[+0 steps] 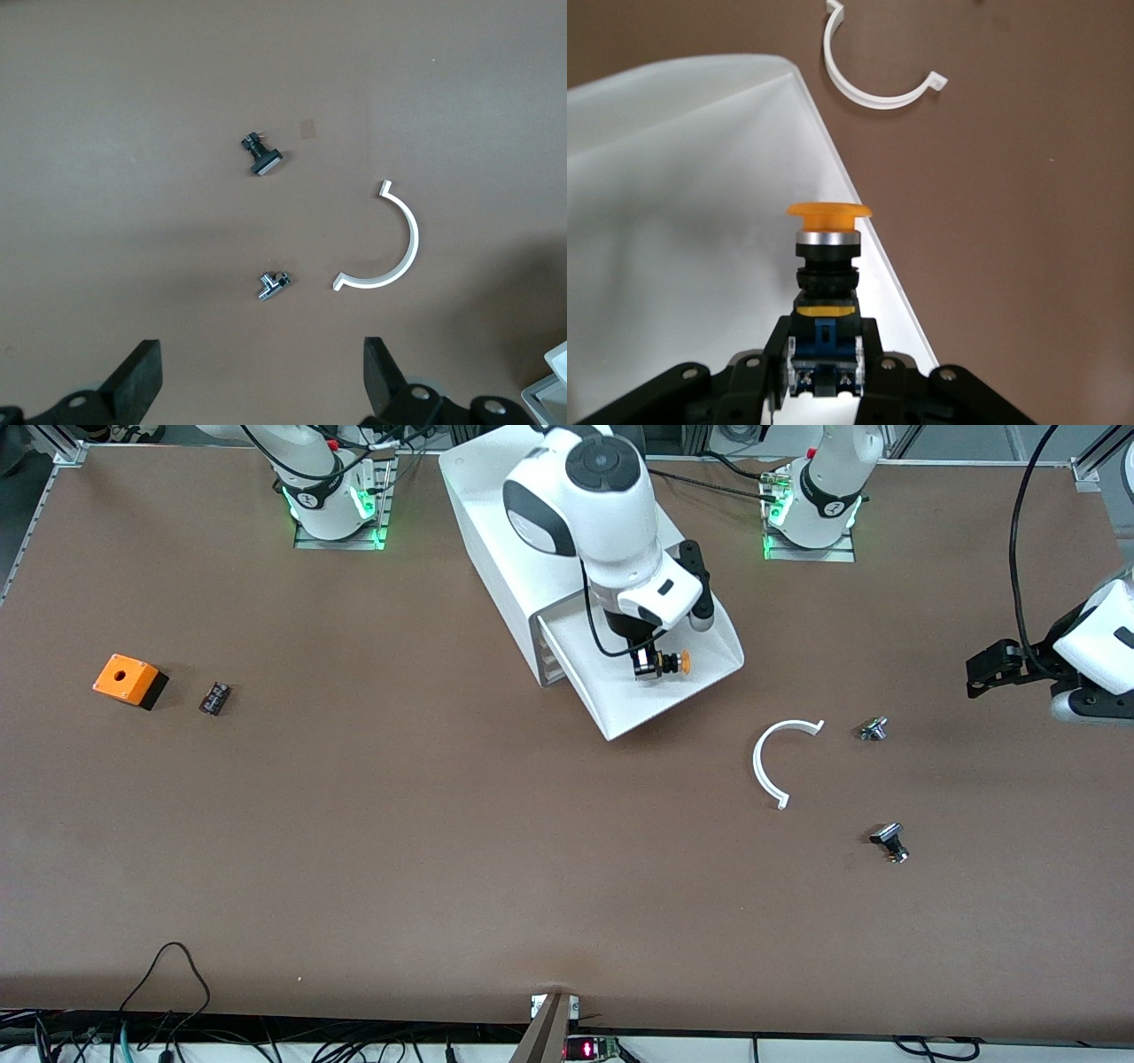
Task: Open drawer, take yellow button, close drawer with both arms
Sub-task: 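Lift the yellow button out of the drawer with the right gripper, then carry the button toward the orange block while the left gripper reaches the drawer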
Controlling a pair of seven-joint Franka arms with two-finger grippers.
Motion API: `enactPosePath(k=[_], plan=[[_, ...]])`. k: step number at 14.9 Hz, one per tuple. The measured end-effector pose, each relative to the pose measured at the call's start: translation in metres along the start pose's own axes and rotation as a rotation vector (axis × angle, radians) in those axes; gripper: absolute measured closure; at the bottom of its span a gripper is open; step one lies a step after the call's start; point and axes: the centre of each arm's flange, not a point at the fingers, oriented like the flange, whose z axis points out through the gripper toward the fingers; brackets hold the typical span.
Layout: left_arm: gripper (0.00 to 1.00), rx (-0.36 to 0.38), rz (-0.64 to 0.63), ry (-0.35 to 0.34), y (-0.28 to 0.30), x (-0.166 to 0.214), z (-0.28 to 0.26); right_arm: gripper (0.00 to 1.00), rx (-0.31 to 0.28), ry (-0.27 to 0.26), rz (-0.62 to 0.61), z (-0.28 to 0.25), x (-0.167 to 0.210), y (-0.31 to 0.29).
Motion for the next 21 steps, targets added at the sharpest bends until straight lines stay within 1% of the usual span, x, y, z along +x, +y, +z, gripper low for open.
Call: enactPosePath(k=[2, 4, 6, 8, 10, 12, 16, 18, 21], plan=[[0.0, 0.0, 0.0, 0.0, 0.0, 0.0, 0.0, 0.66, -0.016, 0.007, 0.059, -0.021, -0.005, 0.006], [0.0, 0.0, 0.0, 0.0, 0.0, 0.0, 0.0, 0.66, -0.029, 0.005, 0.149, -0.031, -0.017, 0.017], [0.0, 0.0, 0.0, 0.0, 0.0, 0.0, 0.0, 0.66, -0.053, -0.026, 0.241, -0.035, -0.043, 0.035], [0.0, 0.0, 0.0, -0.001, 0.0, 0.0, 0.001, 0.66, -0.077, -0.059, 0.317, -0.042, -0.079, 0.059], [0.0, 0.0, 0.001, -0.003, 0.0, 0.001, 0.002, 0.66, -0.084, -0.094, 0.405, -0.043, -0.12, 0.078], [0.0, -0.001, 0.002, -0.011, 0.001, 0.002, 0.006, 0.66, -0.074, -0.129, 0.486, -0.036, -0.151, 0.087], [0.0, -0.005, 0.004, -0.052, 0.001, 0.007, 0.024, 0.66, -0.052, -0.216, 0.66, -0.012, -0.22, 0.098], [0.0, -0.007, 0.004, -0.081, 0.001, 0.008, 0.034, 0.66, -0.033, -0.266, 0.785, 0.001, -0.263, 0.1], [0.0, -0.012, 0.005, -0.158, 0.002, 0.002, 0.045, 0.66, -0.009, -0.339, 1.024, 0.018, -0.336, 0.094]])
